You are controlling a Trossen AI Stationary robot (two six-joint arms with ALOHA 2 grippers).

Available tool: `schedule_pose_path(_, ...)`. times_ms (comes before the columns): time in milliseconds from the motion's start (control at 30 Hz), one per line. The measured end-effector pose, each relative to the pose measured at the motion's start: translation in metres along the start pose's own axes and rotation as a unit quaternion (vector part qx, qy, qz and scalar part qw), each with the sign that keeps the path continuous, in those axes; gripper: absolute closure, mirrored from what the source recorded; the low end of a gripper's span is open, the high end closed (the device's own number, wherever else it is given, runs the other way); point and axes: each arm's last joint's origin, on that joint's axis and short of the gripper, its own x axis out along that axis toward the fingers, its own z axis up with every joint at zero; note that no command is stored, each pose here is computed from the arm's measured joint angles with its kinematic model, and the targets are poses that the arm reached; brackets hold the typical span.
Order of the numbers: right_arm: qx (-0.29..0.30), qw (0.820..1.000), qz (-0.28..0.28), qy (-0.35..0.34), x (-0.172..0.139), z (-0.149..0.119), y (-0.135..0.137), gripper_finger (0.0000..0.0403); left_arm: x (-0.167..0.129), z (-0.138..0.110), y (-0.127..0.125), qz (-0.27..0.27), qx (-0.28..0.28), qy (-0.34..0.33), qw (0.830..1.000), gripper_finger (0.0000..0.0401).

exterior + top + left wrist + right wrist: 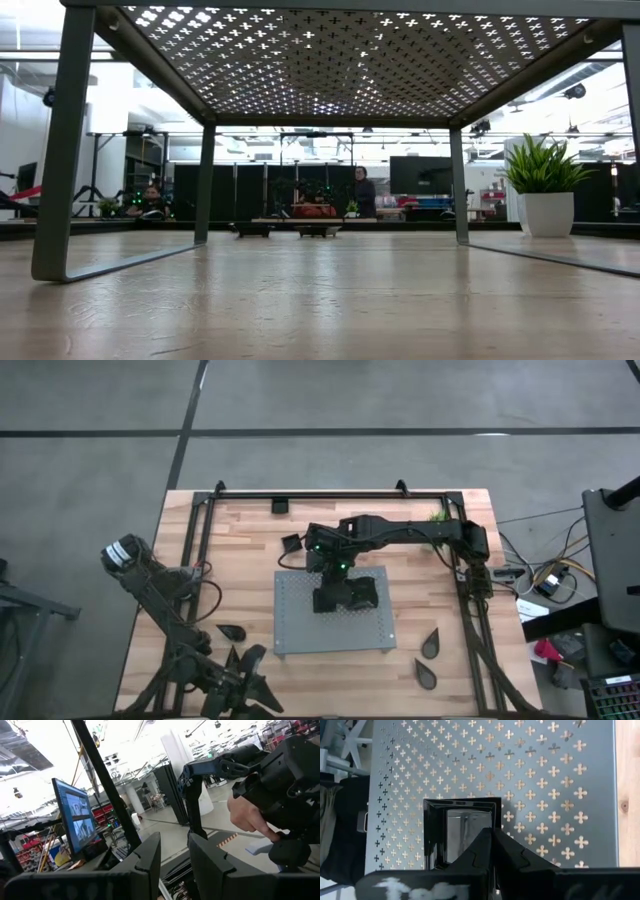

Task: Pick & Place Mini shaped plates
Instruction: Stack the square plate on top of the square plate on the shelf

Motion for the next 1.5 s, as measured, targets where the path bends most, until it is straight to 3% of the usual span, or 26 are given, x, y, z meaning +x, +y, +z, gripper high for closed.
schedule_pose_path(300, -0.005, 1.000, 0.000, -0.008, -0.004, 0.002, 0.002, 0.0342, 0.000, 0.000, 0.000, 0.000, 0.000, 0.000, 1.000, 0.0302)
schedule_pose_path(467, -0.012, 1.000, 0.001, -0.021, -0.018, 0.005, 0.009, 0.0335, 0.000, 0.000, 0.000, -0.001, 0.001, 0.001, 1.000, 0.0302)
schedule_pose_path(700, -0.047, 0.997, 0.004, -0.068, -0.060, 0.007, 0.029, 0.0350, 0.000, -0.001, 0.001, 0.017, 0.001, 0.011, 1.000, 0.0302)
schedule_pose_path(867, -0.067, 0.995, 0.010, -0.073, -0.071, 0.000, 0.044, 0.0388, 0.000, -0.001, 0.001, 0.021, -0.001, 0.014, 1.000, 0.0302)
schedule_pose_path(1033, -0.100, 0.992, 0.012, -0.080, -0.073, -0.008, 0.065, 0.0394, 0.000, -0.001, 0.001, 0.020, -0.003, 0.015, 1.000, 0.0302)
schedule_pose_path(1233, -0.168, 0.976, 0.028, -0.136, -0.079, -0.022, 0.092, 0.0394, 0.000, -0.002, 0.001, 0.023, -0.002, 0.018, 1.000, 0.0302)
schedule_pose_path(1500, -0.218, 0.940, -0.016, -0.263, -0.091, -0.066, 0.116, 0.0394, 0.000, -0.004, 0.004, 0.073, -0.001, 0.046, 0.996, 0.0302)
